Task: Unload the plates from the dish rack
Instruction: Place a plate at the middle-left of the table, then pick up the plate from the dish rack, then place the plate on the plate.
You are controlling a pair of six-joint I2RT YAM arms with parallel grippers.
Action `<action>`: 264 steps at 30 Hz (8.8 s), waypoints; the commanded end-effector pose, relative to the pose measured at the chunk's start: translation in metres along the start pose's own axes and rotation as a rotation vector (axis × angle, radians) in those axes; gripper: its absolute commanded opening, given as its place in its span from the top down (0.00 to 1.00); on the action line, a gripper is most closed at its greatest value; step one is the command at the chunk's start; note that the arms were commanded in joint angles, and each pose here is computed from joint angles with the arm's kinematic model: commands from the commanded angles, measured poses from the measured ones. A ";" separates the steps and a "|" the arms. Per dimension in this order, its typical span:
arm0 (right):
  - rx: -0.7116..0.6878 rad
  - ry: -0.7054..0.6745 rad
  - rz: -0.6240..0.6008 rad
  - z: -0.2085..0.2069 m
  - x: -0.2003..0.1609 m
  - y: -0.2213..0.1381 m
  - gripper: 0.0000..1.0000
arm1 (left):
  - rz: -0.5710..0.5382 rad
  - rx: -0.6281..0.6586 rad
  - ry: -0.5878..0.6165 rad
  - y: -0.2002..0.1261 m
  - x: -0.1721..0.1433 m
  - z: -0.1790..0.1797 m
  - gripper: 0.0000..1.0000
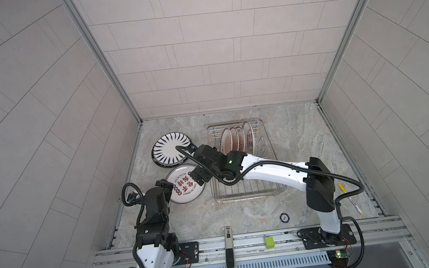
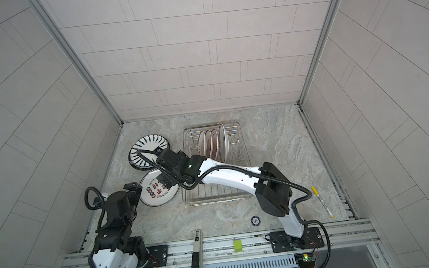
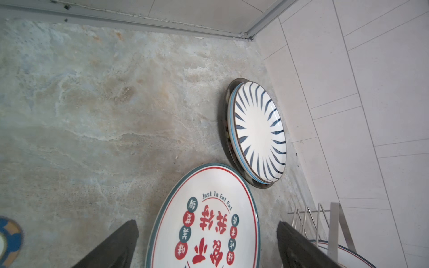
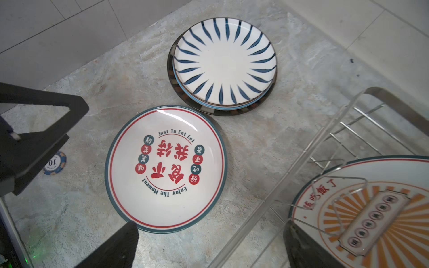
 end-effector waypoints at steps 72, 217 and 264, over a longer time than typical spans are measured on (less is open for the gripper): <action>-0.889 0.299 -0.023 -0.211 0.018 -0.035 0.84 | 0.184 -0.925 0.543 -0.012 -0.085 -0.193 0.00; 0.117 0.629 -0.428 -0.189 -0.052 -0.171 0.01 | 0.239 -0.980 0.246 -0.054 -0.063 -0.203 1.00; 0.187 0.040 -0.055 0.008 0.006 -0.039 0.04 | -0.195 -0.351 0.133 -0.071 0.016 -0.047 1.00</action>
Point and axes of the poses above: each gripper's point midway between its finger pads, its own y axis out along the fingers, its own z axis along the line the jaws close on, x = y × z, the point moved 8 cm from there along -y, back along the fingers, and after that the axes turned 13 degrees about y, right-handed, at the moved point
